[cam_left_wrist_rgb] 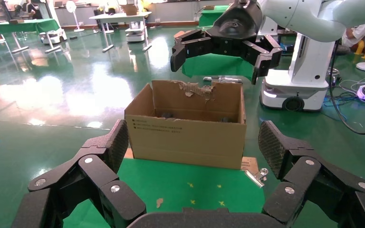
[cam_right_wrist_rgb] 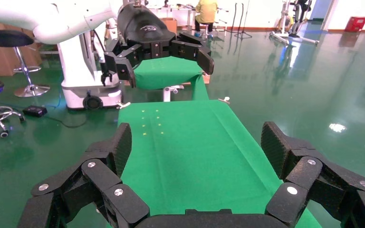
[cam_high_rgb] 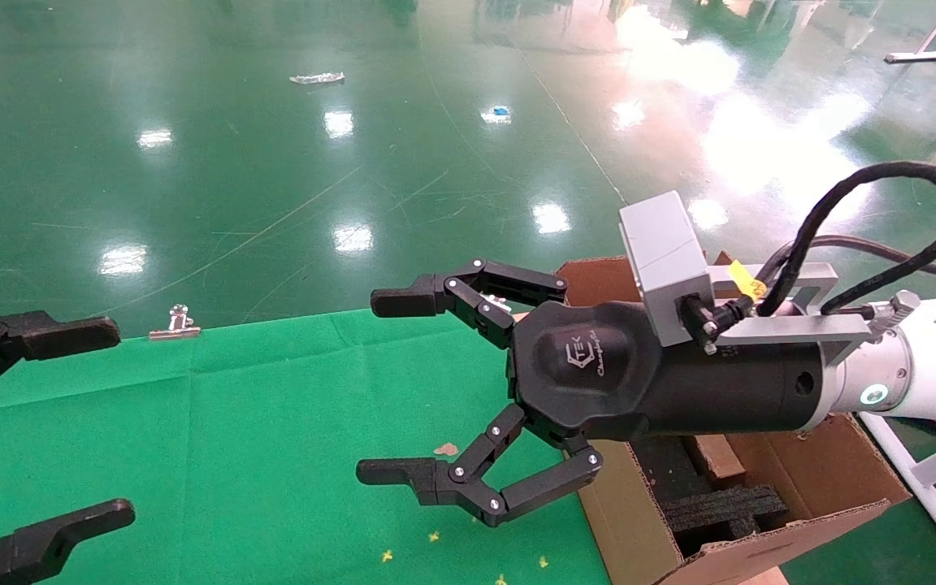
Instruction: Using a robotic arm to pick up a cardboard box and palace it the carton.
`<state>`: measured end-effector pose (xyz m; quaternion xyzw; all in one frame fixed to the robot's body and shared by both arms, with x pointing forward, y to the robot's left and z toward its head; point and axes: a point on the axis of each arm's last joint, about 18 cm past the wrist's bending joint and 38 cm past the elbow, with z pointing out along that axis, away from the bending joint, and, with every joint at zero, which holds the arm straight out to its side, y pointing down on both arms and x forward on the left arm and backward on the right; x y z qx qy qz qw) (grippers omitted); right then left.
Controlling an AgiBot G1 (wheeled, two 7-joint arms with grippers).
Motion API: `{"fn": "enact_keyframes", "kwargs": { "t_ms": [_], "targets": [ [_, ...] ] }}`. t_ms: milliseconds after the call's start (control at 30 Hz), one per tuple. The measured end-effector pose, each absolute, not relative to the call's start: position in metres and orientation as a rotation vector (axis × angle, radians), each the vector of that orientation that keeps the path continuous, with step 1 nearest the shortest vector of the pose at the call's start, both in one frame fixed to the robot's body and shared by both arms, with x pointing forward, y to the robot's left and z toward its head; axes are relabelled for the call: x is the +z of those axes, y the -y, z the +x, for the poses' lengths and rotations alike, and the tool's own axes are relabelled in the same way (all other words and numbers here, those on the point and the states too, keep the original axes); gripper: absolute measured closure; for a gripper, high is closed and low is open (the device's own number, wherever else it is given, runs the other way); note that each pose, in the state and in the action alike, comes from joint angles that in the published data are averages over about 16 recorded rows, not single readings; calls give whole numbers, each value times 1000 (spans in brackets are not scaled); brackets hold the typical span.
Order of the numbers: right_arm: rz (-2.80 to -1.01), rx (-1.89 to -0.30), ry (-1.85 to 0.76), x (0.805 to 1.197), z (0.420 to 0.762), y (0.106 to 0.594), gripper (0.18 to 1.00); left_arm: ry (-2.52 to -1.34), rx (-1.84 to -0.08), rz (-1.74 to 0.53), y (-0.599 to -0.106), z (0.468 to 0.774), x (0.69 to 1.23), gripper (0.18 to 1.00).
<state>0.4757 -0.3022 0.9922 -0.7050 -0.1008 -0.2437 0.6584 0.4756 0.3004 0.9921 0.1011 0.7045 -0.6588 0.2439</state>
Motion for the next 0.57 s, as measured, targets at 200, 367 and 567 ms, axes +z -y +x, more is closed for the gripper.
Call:
{"fn": "enact_keyframes", "kwargs": {
  "t_ms": [200, 367, 567],
  "targets": [
    [-1596, -552, 228, 992, 476, 302, 178, -1924, -1799, 276, -300, 476, 992, 184],
    [-1596, -552, 228, 992, 476, 302, 178, -1924, -1799, 276, -300, 476, 992, 184],
    [-1596, -552, 228, 992, 476, 302, 178, -1924, -1799, 276, -300, 476, 992, 184]
  ]
}}
